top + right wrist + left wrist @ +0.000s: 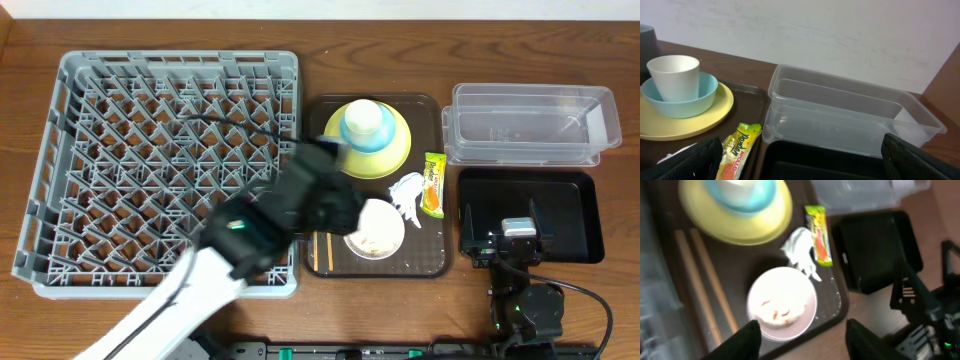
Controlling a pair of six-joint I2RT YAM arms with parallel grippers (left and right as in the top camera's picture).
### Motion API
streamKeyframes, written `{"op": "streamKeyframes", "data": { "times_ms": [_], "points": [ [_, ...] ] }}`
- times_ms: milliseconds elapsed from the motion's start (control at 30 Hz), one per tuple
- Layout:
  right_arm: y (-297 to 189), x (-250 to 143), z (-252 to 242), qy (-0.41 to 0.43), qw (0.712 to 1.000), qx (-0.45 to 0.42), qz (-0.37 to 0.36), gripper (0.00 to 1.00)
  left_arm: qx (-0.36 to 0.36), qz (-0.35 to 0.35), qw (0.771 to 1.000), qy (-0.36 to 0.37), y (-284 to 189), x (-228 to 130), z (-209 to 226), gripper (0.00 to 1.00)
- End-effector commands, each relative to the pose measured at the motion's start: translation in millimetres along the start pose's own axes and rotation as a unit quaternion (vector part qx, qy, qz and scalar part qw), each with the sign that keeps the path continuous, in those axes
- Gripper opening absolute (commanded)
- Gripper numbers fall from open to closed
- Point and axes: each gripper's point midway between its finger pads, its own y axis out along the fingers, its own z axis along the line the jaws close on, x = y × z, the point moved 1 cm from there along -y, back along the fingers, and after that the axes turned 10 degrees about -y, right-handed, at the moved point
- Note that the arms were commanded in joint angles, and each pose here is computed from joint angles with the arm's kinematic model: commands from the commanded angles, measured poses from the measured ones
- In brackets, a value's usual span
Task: Sort waste into correct bins and load items into the dishwasher rack
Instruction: 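Raise the left arm and move its gripper over the chopsticks, then lower the left gripper and close it on the wooden chopsticks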
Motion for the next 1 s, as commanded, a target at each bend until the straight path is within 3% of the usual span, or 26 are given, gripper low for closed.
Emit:
{"op": "streamKeyframes", "data": {
  "times_ms": [0,233,400,967],
  "points": [
    [0,-1,0,-0.005,1.0,0.0,0.002,0.99,0.025,0.005,0.999,0.023,30,-11,-8,0.5],
    [0,-2,0,-0.006,1.0,0.0,0.003,0.99,0.05,0.068,0.995,0.057,86,-52,-12,0.42],
    [0,-2,0,-0.006,1.0,0.0,0.003,0.99,0.084,0.092,0.99,0.059,89,-63,3,0.42],
    [0,-2,0,-0.006,1.0,0.0,0.003,0.99,0.22,0.003,0.973,0.069,76,-31,53,0.42]
  ]
}}
